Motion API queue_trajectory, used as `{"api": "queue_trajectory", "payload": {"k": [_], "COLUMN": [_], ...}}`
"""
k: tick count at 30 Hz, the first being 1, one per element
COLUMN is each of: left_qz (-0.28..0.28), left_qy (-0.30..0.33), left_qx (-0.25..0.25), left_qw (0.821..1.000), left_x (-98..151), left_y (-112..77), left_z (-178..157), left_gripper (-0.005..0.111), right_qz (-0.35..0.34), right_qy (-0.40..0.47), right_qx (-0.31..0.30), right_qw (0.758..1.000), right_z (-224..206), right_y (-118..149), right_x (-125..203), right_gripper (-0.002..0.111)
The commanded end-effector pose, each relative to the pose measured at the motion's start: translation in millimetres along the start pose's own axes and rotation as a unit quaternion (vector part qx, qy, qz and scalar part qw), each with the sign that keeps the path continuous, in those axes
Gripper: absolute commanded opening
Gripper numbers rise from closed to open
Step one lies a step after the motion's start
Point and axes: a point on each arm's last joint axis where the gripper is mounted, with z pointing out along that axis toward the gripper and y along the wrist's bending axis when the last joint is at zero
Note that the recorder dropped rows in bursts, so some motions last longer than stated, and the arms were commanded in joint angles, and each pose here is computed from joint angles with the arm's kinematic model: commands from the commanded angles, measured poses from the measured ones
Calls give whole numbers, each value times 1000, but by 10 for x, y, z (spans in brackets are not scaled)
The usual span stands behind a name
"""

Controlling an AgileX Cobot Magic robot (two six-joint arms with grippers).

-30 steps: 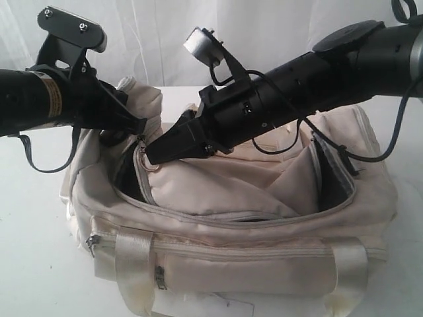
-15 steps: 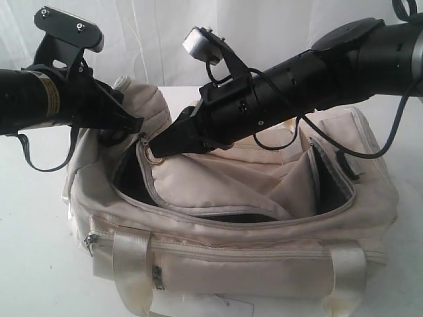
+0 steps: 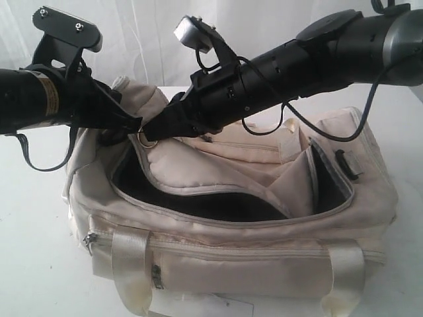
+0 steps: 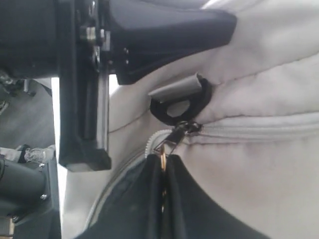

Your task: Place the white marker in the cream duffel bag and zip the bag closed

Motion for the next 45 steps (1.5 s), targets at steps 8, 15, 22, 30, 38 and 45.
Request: {"api": "queue_trajectory", "payload": {"k": [8, 15, 22, 30, 38, 45], "left_qz": [2, 2, 2, 2, 2, 3], "left_qy": [-14, -14, -14, -14, -13, -2], "left_qx": [-4, -4, -4, -4, -6, -31], "left_qw": [1000, 1000, 1000, 1000, 1000, 1000], "left_x": [-73, -73, -73, -73, -71, -50], "left_y": [22, 22, 22, 22, 25, 71], "left_z": [-48, -48, -48, -48, -48, -49], "left_gripper": [0, 0, 0, 0, 0, 0], "right_qz": [14, 29, 31, 31, 54, 73], "right_qy": [16, 33, 41, 56, 35, 36], "right_qx": [-43, -76, -112, -112, -87, -19], "right_qw": [999, 996, 992, 992, 994, 997], "right_z": [-27, -35, -44, 207, 482, 599], "right_y": [101, 163, 272, 330, 131, -114], "right_x": [-2, 25, 25, 91, 169, 256], "right_gripper": [36, 36, 36, 36, 36, 36]}}
